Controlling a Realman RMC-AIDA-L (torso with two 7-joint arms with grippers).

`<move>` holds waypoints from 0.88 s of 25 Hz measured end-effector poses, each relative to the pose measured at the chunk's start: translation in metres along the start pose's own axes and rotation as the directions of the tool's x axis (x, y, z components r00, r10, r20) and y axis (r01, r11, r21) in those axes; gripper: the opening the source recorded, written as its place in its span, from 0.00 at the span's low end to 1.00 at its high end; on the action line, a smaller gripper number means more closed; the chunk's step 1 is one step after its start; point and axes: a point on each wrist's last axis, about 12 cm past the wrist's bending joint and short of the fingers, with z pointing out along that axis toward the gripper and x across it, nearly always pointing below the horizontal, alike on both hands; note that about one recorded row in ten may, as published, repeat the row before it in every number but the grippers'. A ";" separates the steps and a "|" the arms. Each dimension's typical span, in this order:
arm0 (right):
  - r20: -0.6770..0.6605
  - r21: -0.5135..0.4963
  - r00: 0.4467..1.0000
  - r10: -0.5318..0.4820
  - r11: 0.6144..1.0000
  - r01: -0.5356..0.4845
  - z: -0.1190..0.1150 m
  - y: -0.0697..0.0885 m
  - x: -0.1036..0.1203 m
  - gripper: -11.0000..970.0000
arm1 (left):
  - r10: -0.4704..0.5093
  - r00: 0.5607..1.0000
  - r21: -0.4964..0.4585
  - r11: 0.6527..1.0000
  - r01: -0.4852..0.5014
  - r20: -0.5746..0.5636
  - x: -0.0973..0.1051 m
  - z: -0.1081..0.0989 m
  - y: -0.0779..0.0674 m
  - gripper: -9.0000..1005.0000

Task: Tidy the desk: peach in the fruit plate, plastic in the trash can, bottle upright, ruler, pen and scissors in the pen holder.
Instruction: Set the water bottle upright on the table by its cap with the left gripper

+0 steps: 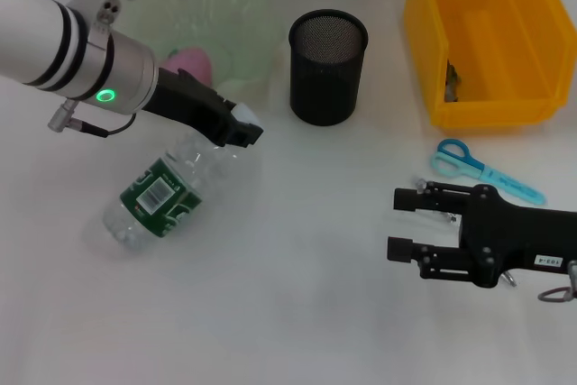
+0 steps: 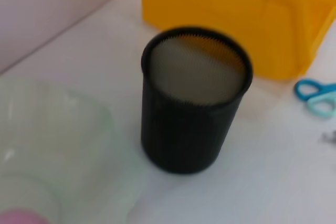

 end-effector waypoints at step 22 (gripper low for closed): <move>0.118 -0.001 0.992 0.040 0.999 -0.040 0.013 -0.005 -0.012 0.74 | -0.070 0.887 0.127 0.992 0.012 0.457 0.058 -0.047 0.008 0.50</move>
